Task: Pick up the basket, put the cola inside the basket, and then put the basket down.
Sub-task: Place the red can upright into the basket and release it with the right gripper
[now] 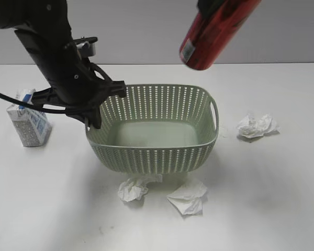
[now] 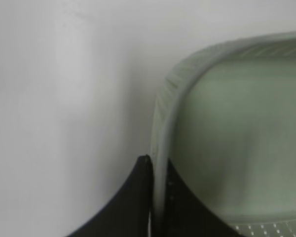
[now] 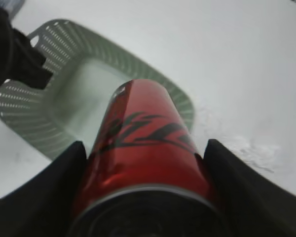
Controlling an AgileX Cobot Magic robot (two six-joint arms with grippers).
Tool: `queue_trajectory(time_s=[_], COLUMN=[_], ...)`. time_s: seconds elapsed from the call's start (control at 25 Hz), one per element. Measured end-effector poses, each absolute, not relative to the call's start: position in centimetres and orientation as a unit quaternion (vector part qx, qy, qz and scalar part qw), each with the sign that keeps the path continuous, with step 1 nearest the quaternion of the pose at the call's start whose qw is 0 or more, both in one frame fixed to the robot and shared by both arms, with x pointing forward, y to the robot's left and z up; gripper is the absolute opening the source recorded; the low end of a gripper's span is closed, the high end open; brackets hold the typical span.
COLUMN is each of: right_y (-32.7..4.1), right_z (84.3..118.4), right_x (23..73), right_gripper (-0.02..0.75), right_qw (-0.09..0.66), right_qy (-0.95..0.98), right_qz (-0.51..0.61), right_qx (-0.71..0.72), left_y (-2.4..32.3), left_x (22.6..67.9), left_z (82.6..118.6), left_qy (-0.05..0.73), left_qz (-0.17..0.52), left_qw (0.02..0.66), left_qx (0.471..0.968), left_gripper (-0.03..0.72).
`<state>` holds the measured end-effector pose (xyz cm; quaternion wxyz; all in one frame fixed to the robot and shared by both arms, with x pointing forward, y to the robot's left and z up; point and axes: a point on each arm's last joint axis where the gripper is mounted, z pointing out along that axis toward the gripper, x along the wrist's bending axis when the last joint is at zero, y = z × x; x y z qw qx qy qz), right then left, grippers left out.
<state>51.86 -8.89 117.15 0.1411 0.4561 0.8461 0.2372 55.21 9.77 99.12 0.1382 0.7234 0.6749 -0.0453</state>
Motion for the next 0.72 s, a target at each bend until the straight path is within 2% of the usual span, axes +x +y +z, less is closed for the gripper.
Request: queue_trajectory(time_s=[0.24, 0.52, 0.72], right_y=[-4.7, -2.9, -2.8], right_z=[111.1, 105.7, 104.0], right_x=[53.8, 56.1, 56.9], right_gripper=[0.536, 0.536, 0.536], right_qw=[0.097, 0.086, 0.102], right_qy=[0.877, 0.898, 0.905], right_qz=[0.173, 0.111, 0.084], right_qx=[0.437, 0.418, 0.405], left_y=[9.4, 9.6, 9.7], left_x=[55.8, 55.9, 55.9], left_z=[100.0, 100.0, 99.9], left_qy=[0.672, 0.668, 0.665], left_qz=[-0.037, -0.027, -0.021], left_qw=[0.158, 0.155, 0.15], left_qx=[0.723, 0.728, 0.731], left_gripper=[0.0, 0.0, 0.0])
